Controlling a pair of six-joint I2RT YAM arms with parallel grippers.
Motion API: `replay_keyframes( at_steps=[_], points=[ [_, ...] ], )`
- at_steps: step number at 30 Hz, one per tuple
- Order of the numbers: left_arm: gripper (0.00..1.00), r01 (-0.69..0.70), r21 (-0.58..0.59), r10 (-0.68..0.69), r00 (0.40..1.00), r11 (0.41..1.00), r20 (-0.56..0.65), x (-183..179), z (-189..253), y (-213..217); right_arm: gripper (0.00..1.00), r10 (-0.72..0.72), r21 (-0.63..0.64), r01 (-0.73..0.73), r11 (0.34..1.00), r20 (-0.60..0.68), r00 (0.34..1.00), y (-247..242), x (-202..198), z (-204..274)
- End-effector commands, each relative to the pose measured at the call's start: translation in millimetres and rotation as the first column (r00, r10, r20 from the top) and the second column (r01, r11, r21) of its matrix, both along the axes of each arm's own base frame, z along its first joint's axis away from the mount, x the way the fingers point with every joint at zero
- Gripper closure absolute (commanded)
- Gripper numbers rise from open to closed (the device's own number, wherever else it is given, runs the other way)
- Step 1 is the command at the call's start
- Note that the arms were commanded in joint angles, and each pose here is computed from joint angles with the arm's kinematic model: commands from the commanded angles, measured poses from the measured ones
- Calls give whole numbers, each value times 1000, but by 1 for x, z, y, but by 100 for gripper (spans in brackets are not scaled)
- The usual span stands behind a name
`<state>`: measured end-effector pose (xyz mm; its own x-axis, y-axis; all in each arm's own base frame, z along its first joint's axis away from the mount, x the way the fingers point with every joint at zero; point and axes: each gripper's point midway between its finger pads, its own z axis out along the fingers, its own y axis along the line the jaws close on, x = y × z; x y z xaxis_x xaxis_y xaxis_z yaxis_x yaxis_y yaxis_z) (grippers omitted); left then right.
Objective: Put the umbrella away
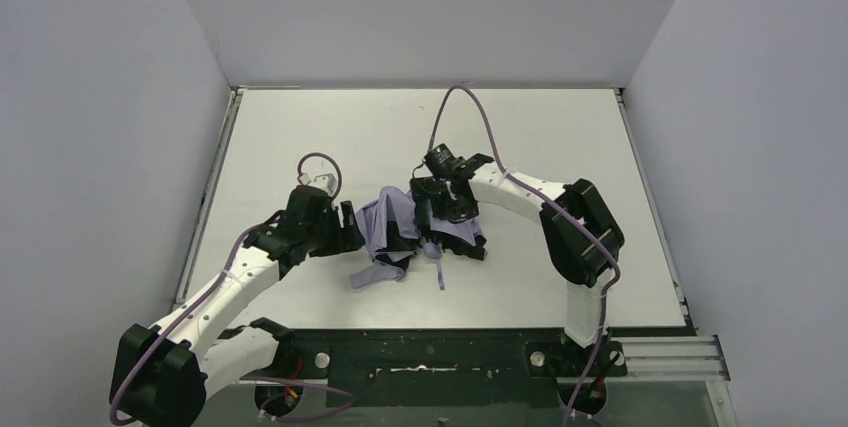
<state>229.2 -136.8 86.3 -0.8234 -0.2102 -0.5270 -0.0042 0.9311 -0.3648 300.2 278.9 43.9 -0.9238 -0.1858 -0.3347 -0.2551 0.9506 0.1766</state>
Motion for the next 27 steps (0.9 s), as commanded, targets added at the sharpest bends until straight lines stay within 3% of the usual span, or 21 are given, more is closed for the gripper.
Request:
replay_keyframes(
  at_steps=[1, 8, 12, 18, 21, 24, 27],
  points=[
    [35, 4, -35, -3, 999, 999, 42, 5, 12, -4, 0, -20, -53, 21, 998, 12, 1000, 0, 4, -16],
    [35, 11, -50, -8, 998, 999, 58, 5, 20, -5, 19, -115, -50, 117, 992, 27, 993, -15, 3, -23],
    [35, 60, -96, -53, 996, 994, 77, 8, 29, -16, 27, -295, 18, 295, 955, 25, 955, -44, 6, -19],
    [35, 187, -150, -168, 977, 971, 130, 10, 48, -39, 19, -599, 214, 590, 779, -28, 801, -83, -3, -9],
    [33, 249, -155, -223, 961, 956, 165, 9, 58, -48, 9, -632, 385, 603, 699, -63, 772, -68, -7, 16],
    [31, 291, -155, -260, 947, 944, 190, 6, 66, -55, 6, -591, 470, 533, 703, -29, 806, -61, -13, 50],
    [29, 337, -154, -301, 929, 929, 215, -2, 69, -66, 2, -577, 419, 503, 756, 63, 814, -88, -21, 78]
  ],
)
